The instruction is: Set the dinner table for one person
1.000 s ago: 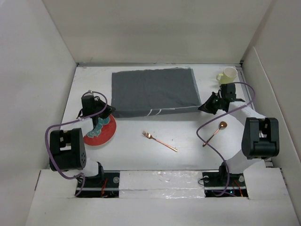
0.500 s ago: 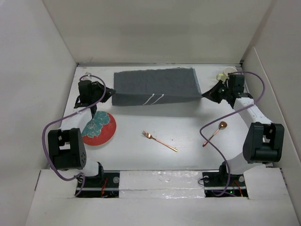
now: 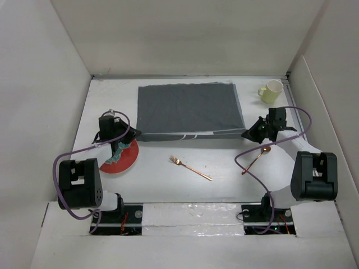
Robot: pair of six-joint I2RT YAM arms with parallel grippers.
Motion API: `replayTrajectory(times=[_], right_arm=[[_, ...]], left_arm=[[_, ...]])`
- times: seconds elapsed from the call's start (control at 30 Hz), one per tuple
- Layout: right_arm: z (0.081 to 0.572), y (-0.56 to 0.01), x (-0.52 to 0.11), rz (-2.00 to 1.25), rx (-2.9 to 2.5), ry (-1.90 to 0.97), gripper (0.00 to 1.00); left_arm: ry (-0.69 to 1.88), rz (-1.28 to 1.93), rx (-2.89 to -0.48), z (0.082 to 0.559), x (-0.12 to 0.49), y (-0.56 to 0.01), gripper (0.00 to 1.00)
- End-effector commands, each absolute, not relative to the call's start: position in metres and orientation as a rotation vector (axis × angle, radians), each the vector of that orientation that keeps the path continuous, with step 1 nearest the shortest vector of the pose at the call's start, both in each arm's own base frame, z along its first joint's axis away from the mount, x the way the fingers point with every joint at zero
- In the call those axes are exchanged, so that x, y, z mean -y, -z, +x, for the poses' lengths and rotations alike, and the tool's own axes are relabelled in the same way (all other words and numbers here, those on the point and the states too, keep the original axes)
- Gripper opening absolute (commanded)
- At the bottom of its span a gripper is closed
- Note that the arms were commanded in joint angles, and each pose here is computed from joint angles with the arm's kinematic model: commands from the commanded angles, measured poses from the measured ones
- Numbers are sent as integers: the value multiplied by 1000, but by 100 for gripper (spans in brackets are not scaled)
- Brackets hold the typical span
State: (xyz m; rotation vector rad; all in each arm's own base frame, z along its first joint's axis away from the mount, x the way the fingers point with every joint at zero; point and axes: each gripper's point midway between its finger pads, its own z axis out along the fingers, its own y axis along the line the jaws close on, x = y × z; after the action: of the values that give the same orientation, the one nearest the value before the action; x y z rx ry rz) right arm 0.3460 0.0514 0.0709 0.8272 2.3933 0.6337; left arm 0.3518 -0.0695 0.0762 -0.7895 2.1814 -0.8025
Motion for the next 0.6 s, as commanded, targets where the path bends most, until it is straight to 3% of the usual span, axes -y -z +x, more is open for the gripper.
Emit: replayTrajectory(times=[0.0,0.2,0.33,0.5,0.57], right_arm=[[345,-78,-27,832,-2331,-497,5],[330,-74,-23,848,-2347,-453,23],[324,-90,-17,842,-2328,-409,33],[326,-113,-16,819,-2273,-409,34],[325,-117,-21,790,-2280,-420,27]], left_arm=[[733,-748,-2111,356,53,-91,0],[730,-750,-2133,342,55,-92,2],[708,-762,-2172,333,54,-92,25],[793,-723,-2170,328,65,-105,37],[787,-724,-2169,326,65,-108,36]])
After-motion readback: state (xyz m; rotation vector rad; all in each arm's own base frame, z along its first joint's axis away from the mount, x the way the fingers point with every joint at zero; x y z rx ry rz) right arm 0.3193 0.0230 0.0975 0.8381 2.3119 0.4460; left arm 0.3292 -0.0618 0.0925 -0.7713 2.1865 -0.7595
